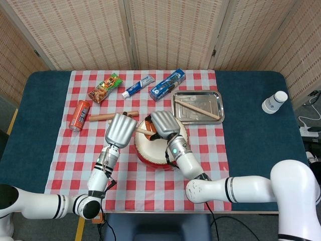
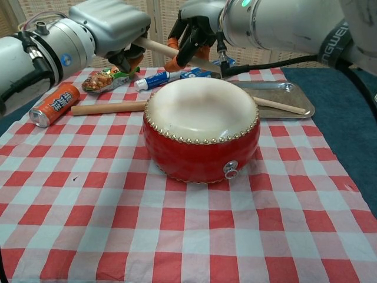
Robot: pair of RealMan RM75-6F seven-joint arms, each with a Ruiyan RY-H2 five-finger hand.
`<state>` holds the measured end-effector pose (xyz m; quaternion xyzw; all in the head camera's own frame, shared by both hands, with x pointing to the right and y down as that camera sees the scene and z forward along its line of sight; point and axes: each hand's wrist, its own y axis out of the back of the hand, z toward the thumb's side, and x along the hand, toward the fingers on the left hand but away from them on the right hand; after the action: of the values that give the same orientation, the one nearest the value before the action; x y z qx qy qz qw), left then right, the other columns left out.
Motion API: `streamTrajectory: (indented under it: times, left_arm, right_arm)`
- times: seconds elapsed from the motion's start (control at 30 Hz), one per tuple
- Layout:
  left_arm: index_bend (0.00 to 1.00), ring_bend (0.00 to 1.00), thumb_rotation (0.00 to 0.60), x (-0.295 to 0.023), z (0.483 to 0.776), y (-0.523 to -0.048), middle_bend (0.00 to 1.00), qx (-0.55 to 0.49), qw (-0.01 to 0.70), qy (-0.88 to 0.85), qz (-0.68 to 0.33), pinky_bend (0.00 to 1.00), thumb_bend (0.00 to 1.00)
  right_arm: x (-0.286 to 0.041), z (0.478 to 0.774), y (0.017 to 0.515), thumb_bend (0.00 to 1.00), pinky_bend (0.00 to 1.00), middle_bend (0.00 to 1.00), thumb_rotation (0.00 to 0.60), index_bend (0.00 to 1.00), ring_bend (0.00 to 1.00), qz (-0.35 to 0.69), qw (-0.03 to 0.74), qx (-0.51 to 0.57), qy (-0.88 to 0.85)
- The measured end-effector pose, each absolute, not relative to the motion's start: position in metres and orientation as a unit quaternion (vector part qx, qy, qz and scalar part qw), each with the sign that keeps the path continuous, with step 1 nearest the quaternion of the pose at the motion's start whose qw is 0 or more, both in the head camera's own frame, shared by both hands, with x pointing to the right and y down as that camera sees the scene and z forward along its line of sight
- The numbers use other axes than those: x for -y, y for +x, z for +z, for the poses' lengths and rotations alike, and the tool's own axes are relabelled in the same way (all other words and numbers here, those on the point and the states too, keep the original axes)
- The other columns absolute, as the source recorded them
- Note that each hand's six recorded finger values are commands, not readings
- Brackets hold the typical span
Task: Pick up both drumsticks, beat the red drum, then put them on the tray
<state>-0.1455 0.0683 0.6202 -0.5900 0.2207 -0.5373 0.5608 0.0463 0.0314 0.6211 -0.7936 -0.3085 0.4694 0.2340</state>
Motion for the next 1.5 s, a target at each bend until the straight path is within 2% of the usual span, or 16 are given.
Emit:
streamTrajectory:
  times: [0.03, 0.13, 0.23, 0.33, 0.47, 0.83, 1.5]
  left_arm:
    - [0.3, 0.27, 0.6, -0.069, 0.621, -0.146, 0.33, -0.218, 0.56, -0.59, -0.539, 0.5, 0.64]
    - [0.16, 0.14, 0.6, -0.069, 0.622, -0.147, 0.2, -0.212, 0.556, -0.592, -0.543, 0.38, 0.52]
    - [0.06, 0.05, 0.6, -0.067, 0.621, -0.146, 0.11, -0.214, 0.553, -0.594, -0.543, 0.3, 0.41]
    - [0.0, 0.0, 0.6, -0.066, 0.619, -0.146, 0.03, -0.22, 0.552, -0.595, -0.541, 0.25, 0.33]
    - [0.0, 0.0, 0.6, -0.065, 0.617, -0.146, 0.0, -0.227, 0.554, -0.596, -0.536, 0.23, 0.31]
    - [0.0, 0.0, 0.6, -0.062, 0.619, -0.152, 0.0, -0.231, 0.535, -0.601, -0.547, 0.17, 0.24]
    - [0.0, 0.0, 0.6, -0.042, 0.623, -0.197, 0.0, -0.276, 0.465, -0.609, -0.58, 0.15, 0.24]
  right_arm:
    - [-0.031, 0.621, 0.047, 0.29, 0.63, 0.87, 0.6, 1.0, 0.79, 0.47, 0.235, 0.309, -0.793]
    - [-0.03, 0.622, 0.048, 0.29, 0.63, 0.87, 0.6, 1.0, 0.8, 0.472, 0.239, 0.309, -0.79]
    - [-0.03, 0.623, 0.049, 0.29, 0.63, 0.87, 0.6, 1.0, 0.8, 0.476, 0.245, 0.309, -0.786]
    - [-0.029, 0.623, 0.049, 0.29, 0.63, 0.87, 0.6, 1.0, 0.8, 0.476, 0.25, 0.309, -0.784]
    - [-0.029, 0.623, 0.051, 0.29, 0.63, 0.87, 0.6, 1.0, 0.8, 0.477, 0.254, 0.309, -0.783]
    - [-0.026, 0.619, 0.058, 0.29, 0.63, 0.88, 0.6, 1.0, 0.8, 0.474, 0.264, 0.314, -0.779]
    - [-0.022, 0.618, 0.097, 0.29, 0.63, 0.88, 0.6, 1.0, 0.81, 0.506, 0.288, 0.302, -0.755]
